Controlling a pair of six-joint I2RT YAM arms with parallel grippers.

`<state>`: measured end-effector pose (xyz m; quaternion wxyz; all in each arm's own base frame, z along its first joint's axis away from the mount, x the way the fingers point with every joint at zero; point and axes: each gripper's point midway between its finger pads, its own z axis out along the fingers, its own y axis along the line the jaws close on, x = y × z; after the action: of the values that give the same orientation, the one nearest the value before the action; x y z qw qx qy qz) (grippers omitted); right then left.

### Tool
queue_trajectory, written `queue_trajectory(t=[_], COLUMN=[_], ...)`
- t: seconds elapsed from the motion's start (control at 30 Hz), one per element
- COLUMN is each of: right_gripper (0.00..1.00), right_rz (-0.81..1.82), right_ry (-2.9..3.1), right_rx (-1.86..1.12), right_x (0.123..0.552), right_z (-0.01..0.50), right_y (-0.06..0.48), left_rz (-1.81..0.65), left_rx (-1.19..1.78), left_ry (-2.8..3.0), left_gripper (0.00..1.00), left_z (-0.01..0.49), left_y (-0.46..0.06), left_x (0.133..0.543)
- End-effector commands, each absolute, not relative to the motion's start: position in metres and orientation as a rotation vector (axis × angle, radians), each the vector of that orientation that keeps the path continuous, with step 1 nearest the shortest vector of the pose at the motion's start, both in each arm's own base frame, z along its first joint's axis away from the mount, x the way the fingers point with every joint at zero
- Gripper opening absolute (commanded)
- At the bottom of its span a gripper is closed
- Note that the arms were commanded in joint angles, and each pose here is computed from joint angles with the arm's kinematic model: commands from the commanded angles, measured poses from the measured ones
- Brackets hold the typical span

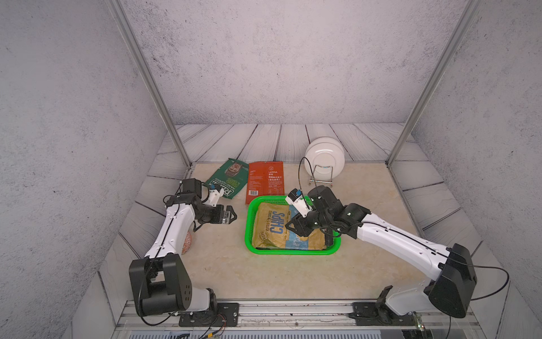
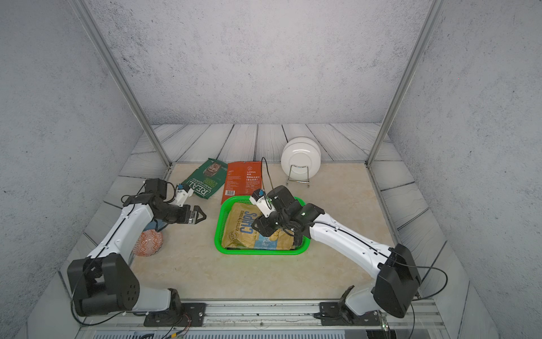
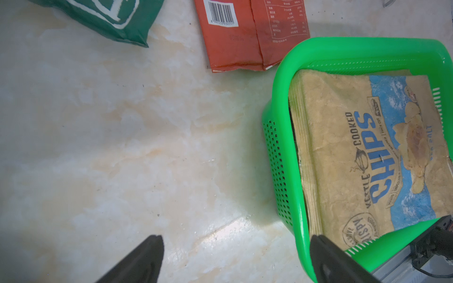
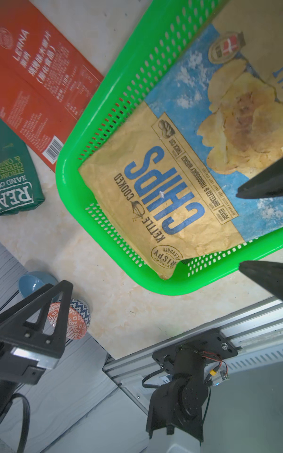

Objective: Put the potato chips into the basket
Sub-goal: Place the potato chip in the basket.

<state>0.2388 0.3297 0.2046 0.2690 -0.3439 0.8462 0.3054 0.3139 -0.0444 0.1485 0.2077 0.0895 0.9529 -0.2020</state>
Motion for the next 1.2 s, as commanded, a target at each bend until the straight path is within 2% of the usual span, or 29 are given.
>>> queue_trajectory(t=[0.0, 0.13, 0.23, 0.43, 0.53, 0.6, 0.77, 0.9, 1.17], right_gripper=[0.45, 0.46, 0.46, 0.46, 0.46, 0.46, 0.46, 0.46, 0.46], right_rz=[0.884, 0.807, 0.823, 0.785, 0.759, 0.744, 0.745, 0.761, 0.749], right_ry=[2.343, 2.404, 2.391, 2.343, 2.331, 2.331, 2.324, 2.309, 2.314], right_rx=[-0.796, -0.696, -0.651, -0.607, -0.596, -0.596, -0.575, -0.565, -0.561], right_x=[0.248, 0.259, 0.261, 0.264, 0.265, 0.265, 0.266, 0.266, 0.260], right_z=[0.191, 0.167, 0.165, 0.178, 0.183, 0.184, 0.189, 0.195, 0.196], right_y=[0.341, 0.334, 0.333, 0.323, 0.317, 0.315, 0.314, 0.314, 0.306], left_rz=[-0.580, -0.547, -0.530, -0.241, -0.100, -0.089, -0.285, -0.489, -0.691], left_rx=[0.251, 0.300, 0.361, 0.420, 0.450, 0.487, 0.540, 0.457, 0.247], left_ry=[2.661, 2.629, 2.564, 2.551, 2.561, 2.576, 2.616, 2.680, 2.745], left_gripper=[1.00, 1.00, 0.97, 0.89, 0.88, 0.88, 0.88, 0.88, 0.88], left_z=[0.144, 0.145, 0.138, 0.126, 0.125, 0.123, 0.117, 0.105, 0.073], left_y=[-0.043, -0.041, -0.042, -0.023, -0.019, -0.026, -0.066, -0.086, -0.104], left_x=[0.311, 0.321, 0.337, 0.396, 0.423, 0.434, 0.453, 0.476, 0.531])
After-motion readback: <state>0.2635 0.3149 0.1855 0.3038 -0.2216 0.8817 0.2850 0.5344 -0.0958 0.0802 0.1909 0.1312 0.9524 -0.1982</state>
